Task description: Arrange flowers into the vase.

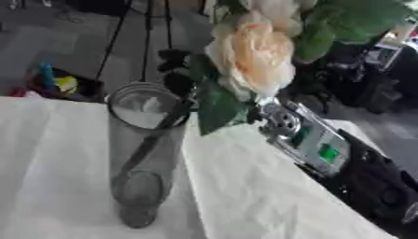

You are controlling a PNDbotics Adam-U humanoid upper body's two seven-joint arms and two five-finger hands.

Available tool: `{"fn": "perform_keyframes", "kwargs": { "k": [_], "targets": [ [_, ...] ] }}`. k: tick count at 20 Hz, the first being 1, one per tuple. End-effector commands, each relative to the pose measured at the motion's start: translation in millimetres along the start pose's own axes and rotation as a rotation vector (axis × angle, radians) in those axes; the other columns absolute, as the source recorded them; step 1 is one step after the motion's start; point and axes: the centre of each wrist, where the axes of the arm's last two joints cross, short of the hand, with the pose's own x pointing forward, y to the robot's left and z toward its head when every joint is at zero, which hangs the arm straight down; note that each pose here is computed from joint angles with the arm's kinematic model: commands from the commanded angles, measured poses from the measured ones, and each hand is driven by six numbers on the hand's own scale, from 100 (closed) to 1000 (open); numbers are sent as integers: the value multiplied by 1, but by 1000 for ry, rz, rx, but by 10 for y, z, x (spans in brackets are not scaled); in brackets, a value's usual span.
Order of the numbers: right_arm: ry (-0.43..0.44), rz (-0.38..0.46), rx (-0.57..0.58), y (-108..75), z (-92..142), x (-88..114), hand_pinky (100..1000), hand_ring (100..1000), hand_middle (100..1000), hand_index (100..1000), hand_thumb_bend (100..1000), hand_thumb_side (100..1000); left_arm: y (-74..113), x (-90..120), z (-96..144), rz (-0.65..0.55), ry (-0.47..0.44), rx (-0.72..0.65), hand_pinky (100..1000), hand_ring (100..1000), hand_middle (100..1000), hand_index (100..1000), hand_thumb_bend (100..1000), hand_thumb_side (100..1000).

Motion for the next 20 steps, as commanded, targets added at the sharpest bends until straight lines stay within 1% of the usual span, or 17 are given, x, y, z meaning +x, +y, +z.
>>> {"fn": "perform_keyframes", "kwargs": {
  "k": [1,2,5,8,9,10,11,12,13,14,15,16,17,18,20],
  "targets": [
    [12,33,-18,-124,-32,30,844,996,836,1000,346,1000,-39,44,-34,12,-25,-17,564,557,806,898,100,1000],
    [24,29,-17,-136,-38,14,843,996,836,1000,384,1000,-43,44,-35,15,-26,-20,564,558,806,898,100,1000],
    [59,20,-26,-183,-45,-50,846,1000,840,1000,353,1000,-45,42,-30,18,-26,-22,564,557,806,898,100,1000],
    [68,17,-29,-208,-47,-77,861,1000,847,1000,362,1000,-42,41,-26,18,-22,-23,563,557,807,897,100,1000],
    [67,17,-27,-207,-48,-79,864,1000,852,1000,389,1000,-43,41,-28,18,-22,-25,563,558,808,897,100,1000],
    [62,21,-15,-198,-46,-78,878,1000,866,1000,542,1000,-44,42,-31,18,-23,-26,564,558,809,898,100,1000],
    [53,30,12,-182,-41,-77,884,1000,871,1000,601,1000,-43,42,-32,18,-22,-27,563,558,810,898,100,1000],
    [45,40,42,-168,-36,-82,894,1000,878,1000,722,1000,-42,43,-33,18,-21,-27,563,558,810,898,100,1000],
    [38,50,88,-149,-30,-93,903,1000,886,1000,817,1000,-41,44,-35,18,-21,-27,564,558,811,898,100,1000],
    [37,60,138,-132,-24,-108,915,1000,897,1000,983,889,-40,45,-38,18,-21,-28,564,558,811,898,100,1000],
    [37,69,191,-120,-20,-121,916,1000,898,1000,1000,864,-39,46,-41,18,-22,-27,564,558,811,898,100,1000],
    [41,77,230,-121,-18,-134,922,1000,901,1000,1000,740,-38,47,-43,18,-22,-27,564,558,811,898,100,1000],
    [52,83,270,-116,-14,-151,926,1000,902,1000,1000,585,-37,47,-45,17,-22,-29,564,558,811,898,100,1000],
    [60,88,303,-115,-11,-159,934,1000,906,1000,1000,541,-37,48,-46,17,-22,-30,564,558,811,898,100,1000],
    [67,98,343,-120,-6,-164,941,1000,911,1000,1000,541,-33,48,-46,15,-22,-29,564,558,811,898,100,1000]
  ]
}}
